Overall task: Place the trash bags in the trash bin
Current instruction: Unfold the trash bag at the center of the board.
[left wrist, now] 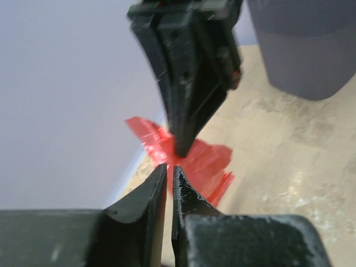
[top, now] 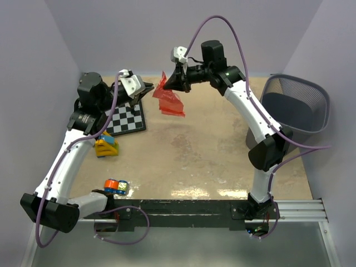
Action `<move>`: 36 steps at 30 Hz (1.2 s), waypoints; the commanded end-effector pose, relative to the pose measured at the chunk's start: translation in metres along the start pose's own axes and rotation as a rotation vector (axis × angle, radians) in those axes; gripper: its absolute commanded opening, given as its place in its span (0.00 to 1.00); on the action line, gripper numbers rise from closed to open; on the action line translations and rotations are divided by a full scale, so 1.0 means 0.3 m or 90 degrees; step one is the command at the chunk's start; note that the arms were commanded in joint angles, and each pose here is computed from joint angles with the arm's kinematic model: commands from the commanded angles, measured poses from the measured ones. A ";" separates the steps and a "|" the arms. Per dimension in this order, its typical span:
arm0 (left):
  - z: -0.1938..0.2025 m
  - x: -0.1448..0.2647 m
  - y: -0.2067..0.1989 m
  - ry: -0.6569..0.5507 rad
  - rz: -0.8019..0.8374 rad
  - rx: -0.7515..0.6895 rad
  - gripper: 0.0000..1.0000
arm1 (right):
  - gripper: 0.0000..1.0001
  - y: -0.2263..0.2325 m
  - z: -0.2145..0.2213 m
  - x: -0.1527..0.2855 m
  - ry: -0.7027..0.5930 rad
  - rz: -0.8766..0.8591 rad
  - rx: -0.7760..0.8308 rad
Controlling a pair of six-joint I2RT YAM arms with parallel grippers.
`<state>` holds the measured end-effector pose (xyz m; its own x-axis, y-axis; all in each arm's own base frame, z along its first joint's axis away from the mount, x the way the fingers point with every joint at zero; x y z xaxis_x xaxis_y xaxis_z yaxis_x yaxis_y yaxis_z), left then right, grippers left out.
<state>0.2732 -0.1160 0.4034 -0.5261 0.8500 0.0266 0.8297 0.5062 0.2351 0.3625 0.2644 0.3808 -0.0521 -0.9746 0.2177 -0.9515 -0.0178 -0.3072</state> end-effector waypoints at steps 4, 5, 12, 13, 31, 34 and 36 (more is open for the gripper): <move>-0.002 0.010 0.044 -0.002 0.010 -0.099 0.33 | 0.00 0.051 -0.125 0.021 -0.032 -0.046 0.112; -0.007 0.004 0.044 -0.010 0.018 -0.105 0.34 | 0.00 0.051 -0.129 0.016 -0.032 -0.047 0.118; -0.021 -0.034 0.042 -0.024 0.071 -0.128 0.29 | 0.01 0.060 -0.154 -0.008 -0.026 -0.058 0.141; -0.019 -0.037 0.041 -0.023 0.074 -0.129 0.28 | 0.01 0.061 -0.153 -0.010 -0.024 -0.058 0.141; -0.040 -0.048 -0.033 -0.009 0.173 -0.207 0.28 | 0.04 0.073 -0.159 -0.027 -0.004 -0.032 0.133; -0.037 -0.050 -0.042 0.001 0.187 -0.241 0.28 | 0.07 0.076 -0.160 -0.027 -0.001 -0.029 0.133; -0.038 -0.053 -0.049 0.004 0.194 -0.270 0.28 | 0.09 0.078 -0.162 -0.031 -0.002 -0.030 0.134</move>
<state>0.2880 -0.1226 0.3909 -0.4143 0.8930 0.1757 0.8298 0.2913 0.4760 0.3317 0.2816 0.3999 0.0281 -0.9644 0.2628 -0.8997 -0.1390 -0.4138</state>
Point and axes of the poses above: each gripper's point midway between its finger pads, its own x axis back along the fingers, its own y axis along the line the jaws close on, z = x × y, the point moved 10 cm from there along x, back along the fingers, and after that the axes turned 11 degrees about x, right-handed, at the moved point
